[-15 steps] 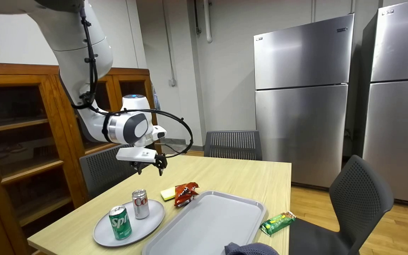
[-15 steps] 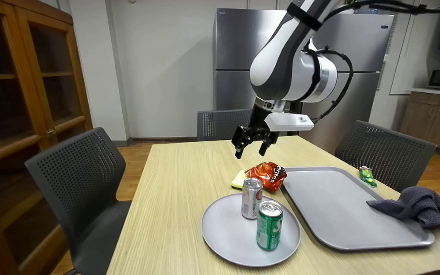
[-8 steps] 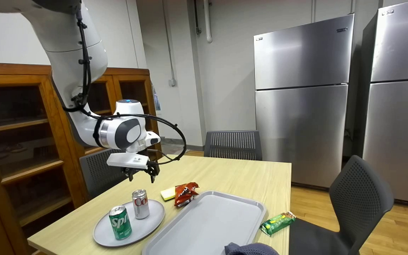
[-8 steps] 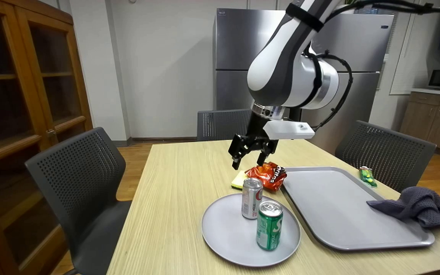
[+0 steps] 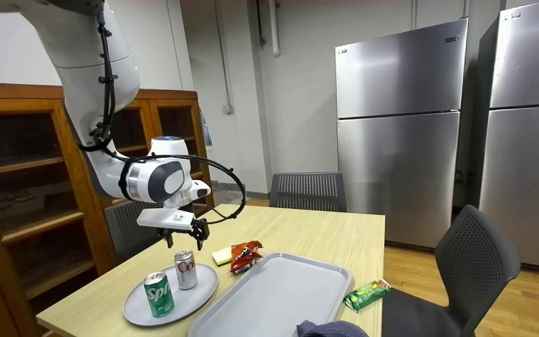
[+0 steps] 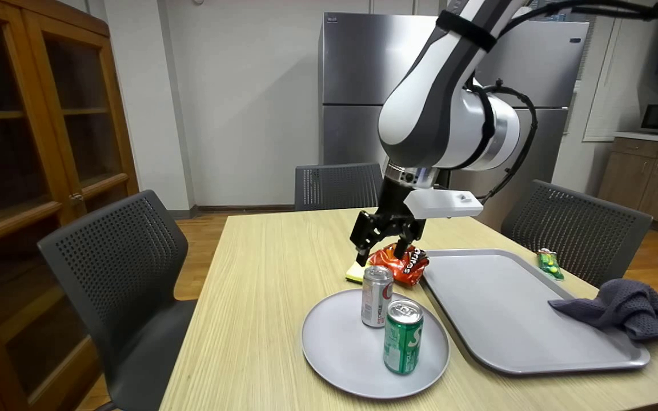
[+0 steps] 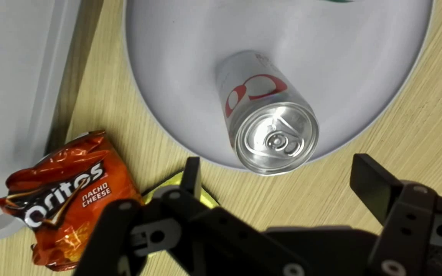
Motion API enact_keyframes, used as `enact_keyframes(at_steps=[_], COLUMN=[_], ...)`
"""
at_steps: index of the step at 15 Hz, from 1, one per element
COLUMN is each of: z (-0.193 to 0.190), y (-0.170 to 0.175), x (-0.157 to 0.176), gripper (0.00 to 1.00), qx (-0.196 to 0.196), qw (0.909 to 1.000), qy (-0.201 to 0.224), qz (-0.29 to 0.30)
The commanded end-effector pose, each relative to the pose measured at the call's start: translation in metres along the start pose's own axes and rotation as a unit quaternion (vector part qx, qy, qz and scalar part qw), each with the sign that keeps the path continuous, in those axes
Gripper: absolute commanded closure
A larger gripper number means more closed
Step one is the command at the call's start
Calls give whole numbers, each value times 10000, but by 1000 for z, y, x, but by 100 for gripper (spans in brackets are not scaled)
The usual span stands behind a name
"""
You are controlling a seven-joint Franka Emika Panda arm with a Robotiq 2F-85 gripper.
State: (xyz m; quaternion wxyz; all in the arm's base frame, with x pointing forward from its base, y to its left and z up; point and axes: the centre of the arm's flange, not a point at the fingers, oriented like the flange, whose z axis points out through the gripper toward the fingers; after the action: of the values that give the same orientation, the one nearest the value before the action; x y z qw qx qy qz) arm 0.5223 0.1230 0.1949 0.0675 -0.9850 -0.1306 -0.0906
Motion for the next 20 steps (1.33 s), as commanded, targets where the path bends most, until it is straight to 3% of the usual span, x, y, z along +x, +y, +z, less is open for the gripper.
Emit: enact_keyframes(at_steps=[1, 20], z=[-5, 36], y=[-1, -14], x=[-11, 1], gripper=[0, 0], qx=[-5, -94], qw=[9999, 9992], qy=[-111, -333], qz=[56, -208])
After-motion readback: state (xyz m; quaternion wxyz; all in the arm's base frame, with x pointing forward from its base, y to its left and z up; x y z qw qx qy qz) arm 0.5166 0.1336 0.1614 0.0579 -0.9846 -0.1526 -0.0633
